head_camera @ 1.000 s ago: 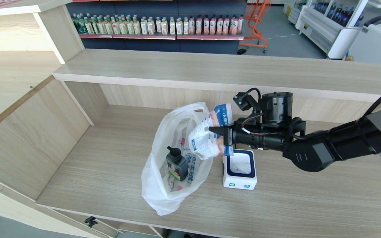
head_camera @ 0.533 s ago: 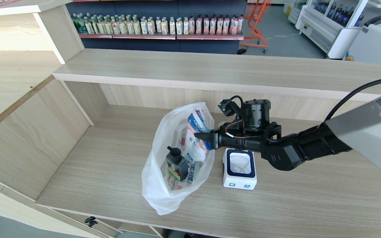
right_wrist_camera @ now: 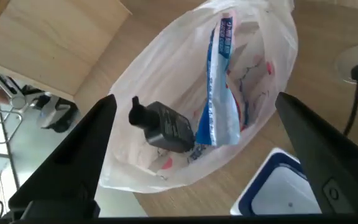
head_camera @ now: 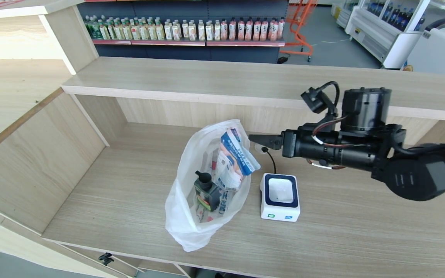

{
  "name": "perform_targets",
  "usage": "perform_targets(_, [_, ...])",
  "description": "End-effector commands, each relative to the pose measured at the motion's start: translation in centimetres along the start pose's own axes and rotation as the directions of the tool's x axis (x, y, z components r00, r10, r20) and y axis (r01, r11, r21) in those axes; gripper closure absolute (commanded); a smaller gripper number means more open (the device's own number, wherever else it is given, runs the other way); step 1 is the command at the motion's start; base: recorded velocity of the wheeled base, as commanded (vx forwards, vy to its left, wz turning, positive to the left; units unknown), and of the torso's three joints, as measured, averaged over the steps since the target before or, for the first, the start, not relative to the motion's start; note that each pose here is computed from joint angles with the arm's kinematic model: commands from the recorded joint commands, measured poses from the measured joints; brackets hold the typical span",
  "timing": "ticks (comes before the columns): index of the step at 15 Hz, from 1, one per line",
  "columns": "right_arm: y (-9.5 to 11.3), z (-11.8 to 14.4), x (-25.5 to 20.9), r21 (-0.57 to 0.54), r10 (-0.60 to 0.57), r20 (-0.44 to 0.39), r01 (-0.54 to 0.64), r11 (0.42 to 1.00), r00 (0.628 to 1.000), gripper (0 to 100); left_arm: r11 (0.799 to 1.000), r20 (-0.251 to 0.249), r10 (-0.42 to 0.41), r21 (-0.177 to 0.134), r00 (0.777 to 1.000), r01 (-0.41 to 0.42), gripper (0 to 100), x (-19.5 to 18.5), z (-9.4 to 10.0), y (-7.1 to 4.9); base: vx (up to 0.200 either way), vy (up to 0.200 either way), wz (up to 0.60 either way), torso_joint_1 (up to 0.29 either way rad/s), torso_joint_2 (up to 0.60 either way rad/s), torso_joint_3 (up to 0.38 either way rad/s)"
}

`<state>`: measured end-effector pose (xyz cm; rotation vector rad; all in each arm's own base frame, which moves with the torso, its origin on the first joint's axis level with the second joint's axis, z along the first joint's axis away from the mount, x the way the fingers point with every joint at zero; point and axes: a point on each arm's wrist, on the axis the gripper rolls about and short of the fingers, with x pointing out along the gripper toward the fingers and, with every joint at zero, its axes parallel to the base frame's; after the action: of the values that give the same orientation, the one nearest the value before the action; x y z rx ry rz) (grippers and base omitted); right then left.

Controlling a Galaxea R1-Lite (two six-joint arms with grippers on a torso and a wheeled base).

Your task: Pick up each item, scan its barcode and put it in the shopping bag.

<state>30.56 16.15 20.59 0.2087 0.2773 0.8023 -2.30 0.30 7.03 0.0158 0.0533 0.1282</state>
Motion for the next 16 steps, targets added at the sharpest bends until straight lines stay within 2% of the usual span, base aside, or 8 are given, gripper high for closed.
perform_targets(1, [1.0,-1.1,-13.5,-0.102,-0.232,0.026,0.233,0.967,0.972,0,1.000,0.000,0.000,0.000,1.000,0.000,0,0.0,0.0,0.0,0.000,0.000,0.00,0.000,0.00,0.000])
perform_targets(3, [1.9,-7.2,-20.6,-0.088,-0.521,-0.003,0.519,0.850,0.854,0,1.000,0.000,0.000,0.000,1.000,0.000,0,0.0,0.0,0.0,0.000,0.000,0.00,0.000,0.00,0.000])
perform_targets(4, [2.9,-10.1,-23.3,-0.080,-0.555,-0.025,0.551,0.830,0.832,0,1.000,0.000,0.000,0.000,1.000,0.000,0,0.0,0.0,0.0,0.000,0.000,0.00,0.000,0.00,0.000])
perform_targets(9, [6.6,-17.3,-29.7,-0.082,-0.609,0.212,0.635,0.768,0.765,0,1.000,0.000,0.000,0.000,1.000,0.000,0,0.0,0.0,0.0,0.000,0.000,0.00,0.000,0.00,0.000])
perform_targets(10, [7.1,-20.1,-30.6,-0.100,-0.653,0.249,0.689,0.718,0.716,0,1.000,0.000,0.000,0.000,1.000,0.000,0,0.0,0.0,0.0,0.000,0.000,0.00,0.000,0.00,0.000])
perform_targets(12, [7.7,-21.3,-31.3,-0.144,-0.624,0.337,0.694,0.706,0.705,0,1.000,0.000,0.000,0.000,1.000,0.000,0,0.0,0.0,0.0,0.000,0.000,0.00,0.000,0.00,0.000])
perform_targets(13, [7.7,-21.3,-31.4,-0.182,-0.621,0.351,0.701,0.689,0.701,0,1.000,0.000,0.000,0.000,1.000,0.000,0,0.0,0.0,0.0,0.000,0.000,0.00,0.000,0.00,0.000])
perform_targets(16, [7.6,-21.3,-31.5,-0.135,-0.671,0.348,0.743,0.656,0.655,0,1.000,0.000,0.000,0.000,1.000,0.000,0,0.0,0.0,0.0,0.000,0.000,0.00,0.000,0.00,0.000])
